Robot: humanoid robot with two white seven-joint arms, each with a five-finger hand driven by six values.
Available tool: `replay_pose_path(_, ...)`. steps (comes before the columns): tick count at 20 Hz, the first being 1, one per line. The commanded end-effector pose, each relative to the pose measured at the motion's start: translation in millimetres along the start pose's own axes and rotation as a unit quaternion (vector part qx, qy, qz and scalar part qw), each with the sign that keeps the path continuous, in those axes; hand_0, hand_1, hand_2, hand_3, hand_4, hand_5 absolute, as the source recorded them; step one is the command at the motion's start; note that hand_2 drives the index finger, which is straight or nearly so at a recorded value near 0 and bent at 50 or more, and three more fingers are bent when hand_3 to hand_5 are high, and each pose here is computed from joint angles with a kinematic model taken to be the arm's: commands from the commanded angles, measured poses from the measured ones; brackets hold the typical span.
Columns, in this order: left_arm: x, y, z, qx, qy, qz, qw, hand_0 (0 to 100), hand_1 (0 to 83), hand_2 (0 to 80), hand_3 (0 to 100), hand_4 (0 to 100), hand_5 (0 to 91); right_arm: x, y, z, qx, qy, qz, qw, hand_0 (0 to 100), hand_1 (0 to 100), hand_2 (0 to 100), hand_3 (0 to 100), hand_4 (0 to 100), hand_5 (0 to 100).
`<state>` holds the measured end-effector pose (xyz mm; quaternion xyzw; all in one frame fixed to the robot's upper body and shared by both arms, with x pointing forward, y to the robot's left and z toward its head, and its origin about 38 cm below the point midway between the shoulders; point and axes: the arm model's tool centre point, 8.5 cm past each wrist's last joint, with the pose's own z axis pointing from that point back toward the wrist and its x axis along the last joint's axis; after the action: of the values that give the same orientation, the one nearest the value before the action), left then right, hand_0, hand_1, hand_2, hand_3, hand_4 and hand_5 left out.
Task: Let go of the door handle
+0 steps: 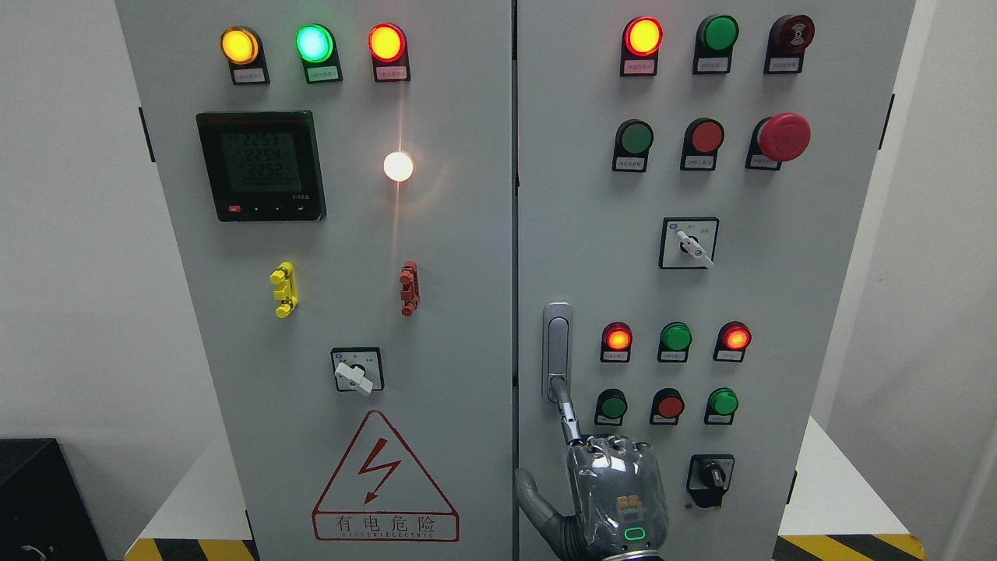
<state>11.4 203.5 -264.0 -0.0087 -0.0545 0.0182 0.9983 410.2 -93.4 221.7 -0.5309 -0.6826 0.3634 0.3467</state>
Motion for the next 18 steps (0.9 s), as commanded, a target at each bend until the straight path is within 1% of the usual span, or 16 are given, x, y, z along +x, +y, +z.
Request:
replay_pose_path(1,6.8,1.1,-0.1,0.002,0.002,-0.002,1.000,12,55.6,0.0,0,0,0.0,-3.3,8.9,1.8,0.013,0.004,0.003,1.000,34,24,5,100,100,100)
replay_pose_path(18,7.8,1.0,-0.2,0.002,0.001,-0.002,1.000,12,55.6,0.0,0,0,0.0,-3.5,11.0,2.2,0.016,0.005,0.004,1.000,34,24,5,100,100,100)
